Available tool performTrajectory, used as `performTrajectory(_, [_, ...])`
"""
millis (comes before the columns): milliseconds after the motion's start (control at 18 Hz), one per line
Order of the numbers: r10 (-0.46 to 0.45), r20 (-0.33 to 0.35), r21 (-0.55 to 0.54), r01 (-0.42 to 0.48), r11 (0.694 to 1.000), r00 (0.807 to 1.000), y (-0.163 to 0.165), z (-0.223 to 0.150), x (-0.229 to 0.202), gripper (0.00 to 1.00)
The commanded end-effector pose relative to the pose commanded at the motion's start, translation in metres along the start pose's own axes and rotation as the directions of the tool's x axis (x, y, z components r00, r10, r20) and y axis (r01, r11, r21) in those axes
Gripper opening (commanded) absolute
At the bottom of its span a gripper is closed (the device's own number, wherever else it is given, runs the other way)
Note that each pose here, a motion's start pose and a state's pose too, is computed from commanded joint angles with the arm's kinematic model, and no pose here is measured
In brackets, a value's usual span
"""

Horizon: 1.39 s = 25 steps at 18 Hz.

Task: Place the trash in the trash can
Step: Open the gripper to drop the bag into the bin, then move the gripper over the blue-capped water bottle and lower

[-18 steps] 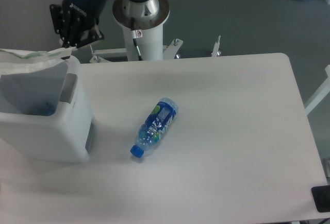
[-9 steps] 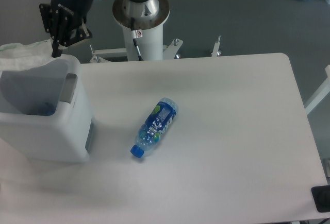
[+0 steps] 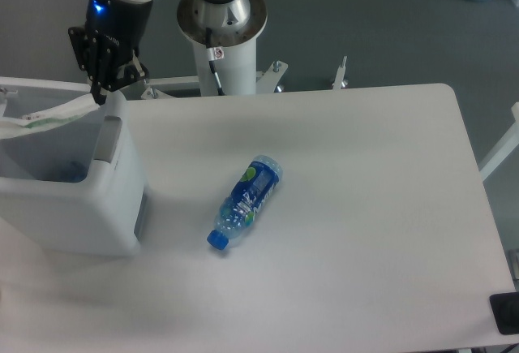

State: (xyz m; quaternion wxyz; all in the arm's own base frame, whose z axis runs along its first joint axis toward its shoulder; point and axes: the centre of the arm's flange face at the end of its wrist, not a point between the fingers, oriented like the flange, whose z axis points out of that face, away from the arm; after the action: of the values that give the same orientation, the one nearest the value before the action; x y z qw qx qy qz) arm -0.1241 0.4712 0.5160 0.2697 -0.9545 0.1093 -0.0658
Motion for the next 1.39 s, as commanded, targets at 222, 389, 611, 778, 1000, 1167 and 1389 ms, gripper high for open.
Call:
performTrajectory(222, [0.009, 0.003, 0.006, -0.009, 1.0, 1.0, -0.002, -0.002, 0.001, 0.92])
performTrajectory(389, [0.006, 0.001, 0.006, -0.006, 1.0, 1.0, -0.002, -0.002, 0.001, 1.0])
performTrajectory(611, [0.014, 0.005, 0.008, -0.014, 1.0, 1.0, -0.004, -0.003, 0.0, 1.0])
performTrajectory(778, [0.007, 0.02, 0.015, -0.007, 1.0, 1.0, -0.006, -0.008, -0.01, 1.0])
performTrajectory(1000, [-0.072, 0.091, 0.023, 0.07, 0.997, 0.993, 0.025, -0.029, -0.07, 1.0])
performTrajectory(1167, [-0.128, 0.105, 0.008, 0.127, 0.992, 0.986, 0.05, -0.026, -0.116, 1.0])
performTrajectory(1389, [-0.173, 0.083, -0.029, 0.176, 0.984, 0.981, 0.075, 0.001, -0.178, 1.0])
